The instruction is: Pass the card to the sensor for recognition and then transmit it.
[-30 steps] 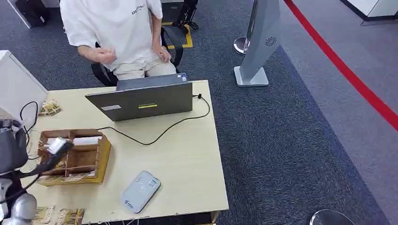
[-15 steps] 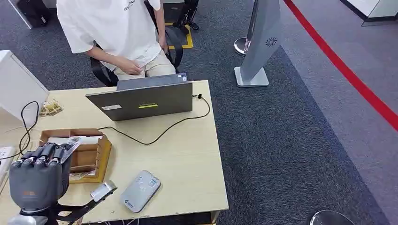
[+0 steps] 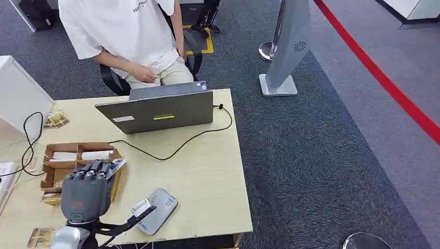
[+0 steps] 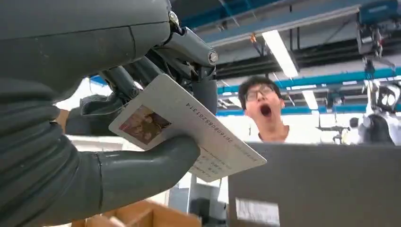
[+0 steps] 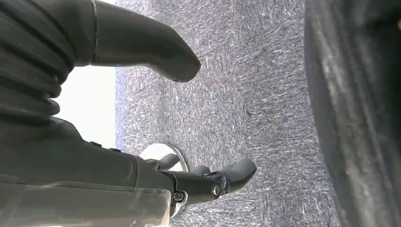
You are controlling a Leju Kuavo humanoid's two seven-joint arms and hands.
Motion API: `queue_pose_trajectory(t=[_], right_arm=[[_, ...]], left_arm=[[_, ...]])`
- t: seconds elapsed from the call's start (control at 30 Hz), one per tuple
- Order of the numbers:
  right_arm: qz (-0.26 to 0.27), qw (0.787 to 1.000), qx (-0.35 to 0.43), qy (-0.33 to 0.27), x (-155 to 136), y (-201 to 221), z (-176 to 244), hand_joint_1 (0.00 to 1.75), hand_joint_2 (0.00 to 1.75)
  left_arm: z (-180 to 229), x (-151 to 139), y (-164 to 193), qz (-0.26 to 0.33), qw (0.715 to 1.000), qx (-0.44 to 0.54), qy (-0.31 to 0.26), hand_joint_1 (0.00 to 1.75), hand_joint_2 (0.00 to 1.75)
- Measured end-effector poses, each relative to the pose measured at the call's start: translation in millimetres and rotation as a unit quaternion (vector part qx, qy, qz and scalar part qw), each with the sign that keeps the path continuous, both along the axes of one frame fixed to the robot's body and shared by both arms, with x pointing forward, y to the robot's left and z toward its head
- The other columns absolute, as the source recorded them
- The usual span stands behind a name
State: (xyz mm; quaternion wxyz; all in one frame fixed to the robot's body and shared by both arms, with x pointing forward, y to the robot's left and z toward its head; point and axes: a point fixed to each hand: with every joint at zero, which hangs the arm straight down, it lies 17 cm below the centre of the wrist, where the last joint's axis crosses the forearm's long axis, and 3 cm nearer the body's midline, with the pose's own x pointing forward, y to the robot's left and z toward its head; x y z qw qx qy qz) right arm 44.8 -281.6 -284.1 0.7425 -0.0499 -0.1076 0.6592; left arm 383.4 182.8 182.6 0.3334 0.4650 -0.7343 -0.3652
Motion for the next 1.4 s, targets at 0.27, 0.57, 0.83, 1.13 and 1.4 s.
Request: queue_pose_trajectory(t=[0.27, 0.57, 0.83, 1.13, 1.4], right_arm=[[0.005, 1.000, -0.003, 0.001, 1, -1, 0, 0.00, 1.75], [0.000, 1.000, -0.003, 0.002, 1, -1, 0, 0.00, 1.75], [-0.007, 1.000, -0.009, 0.003, 0, -3, 0, 0.00, 1.75], [-0.009, 1.000, -0.011, 0.004, 0, -4, 0, 0.00, 1.75], [-0.012, 1.000, -0.012, 0.003, 0, -4, 0, 0.00, 1.75]], left_arm=[[-43, -4, -41, -0.035, 0.998, 0.003, 0.052, 1.75, 1.75], [-65, -23, -76, -0.061, 0.995, 0.021, 0.073, 1.75, 1.75], [-77, -39, -84, -0.058, 0.994, 0.006, 0.095, 1.75, 1.75], [-87, -53, -84, -0.052, 0.992, -0.015, 0.115, 1.75, 1.75], [-89, -55, -84, -0.050, 0.990, -0.038, 0.126, 1.75, 1.75]])
